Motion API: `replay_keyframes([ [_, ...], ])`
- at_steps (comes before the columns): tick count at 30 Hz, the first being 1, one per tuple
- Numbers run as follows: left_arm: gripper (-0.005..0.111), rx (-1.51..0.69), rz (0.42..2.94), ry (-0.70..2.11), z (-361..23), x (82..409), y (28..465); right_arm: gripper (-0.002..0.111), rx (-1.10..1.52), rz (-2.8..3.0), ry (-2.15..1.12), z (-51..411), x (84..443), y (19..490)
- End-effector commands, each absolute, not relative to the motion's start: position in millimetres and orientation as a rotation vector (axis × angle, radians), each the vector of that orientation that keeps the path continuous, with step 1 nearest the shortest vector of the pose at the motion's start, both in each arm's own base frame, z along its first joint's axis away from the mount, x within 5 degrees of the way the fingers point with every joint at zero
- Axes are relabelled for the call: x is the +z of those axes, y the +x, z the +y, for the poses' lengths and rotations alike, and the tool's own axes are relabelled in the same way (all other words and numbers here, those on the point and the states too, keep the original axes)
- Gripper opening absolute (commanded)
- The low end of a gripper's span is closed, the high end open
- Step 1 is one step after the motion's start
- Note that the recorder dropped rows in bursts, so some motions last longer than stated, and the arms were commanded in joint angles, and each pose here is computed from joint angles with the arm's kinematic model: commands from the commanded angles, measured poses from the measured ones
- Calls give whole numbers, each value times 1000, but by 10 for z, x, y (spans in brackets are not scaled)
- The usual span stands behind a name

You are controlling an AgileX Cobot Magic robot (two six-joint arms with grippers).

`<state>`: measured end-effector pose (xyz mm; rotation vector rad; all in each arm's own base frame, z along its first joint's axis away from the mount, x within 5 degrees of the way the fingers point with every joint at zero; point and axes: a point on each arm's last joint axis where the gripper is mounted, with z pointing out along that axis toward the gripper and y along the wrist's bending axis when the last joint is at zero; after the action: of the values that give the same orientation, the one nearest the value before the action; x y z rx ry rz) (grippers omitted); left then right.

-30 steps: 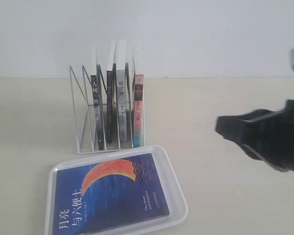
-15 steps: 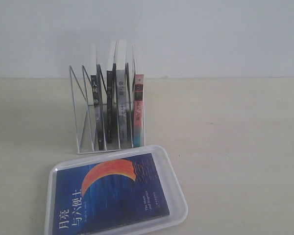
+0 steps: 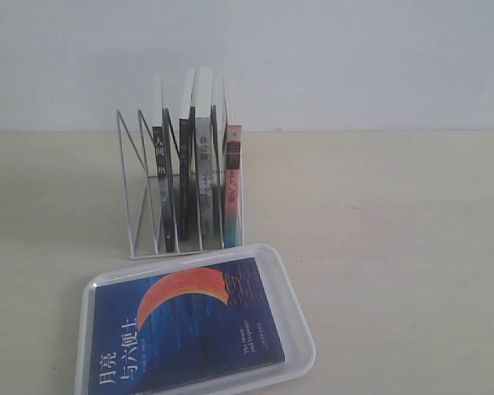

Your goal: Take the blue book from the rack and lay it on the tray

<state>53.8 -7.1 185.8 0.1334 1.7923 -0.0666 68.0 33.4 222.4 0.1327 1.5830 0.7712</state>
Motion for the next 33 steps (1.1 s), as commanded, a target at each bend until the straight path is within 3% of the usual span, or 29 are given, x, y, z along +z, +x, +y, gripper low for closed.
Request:
replay_keyframes([
  [1, 5, -68, 1794, 125, -69, 1848, 537, 0, 791, 1573, 121, 348, 2233, 669],
  [8, 5, -68, 1794, 125, -69, 1848, 537, 0, 711, 1534, 65, 325, 2242, 647],
  [15, 5, -68, 1794, 125, -69, 1848, 537, 0, 628, 1574, 396, 110, 2079, 679],
  [22, 5, -68, 1794, 125, -69, 1848, 537, 0, 343, 1751, 151, 94, 1924, 624],
  [33, 5, -68, 1794, 125, -69, 1848, 537, 0, 297, 1873, 129, 81, 1802, 555],
])
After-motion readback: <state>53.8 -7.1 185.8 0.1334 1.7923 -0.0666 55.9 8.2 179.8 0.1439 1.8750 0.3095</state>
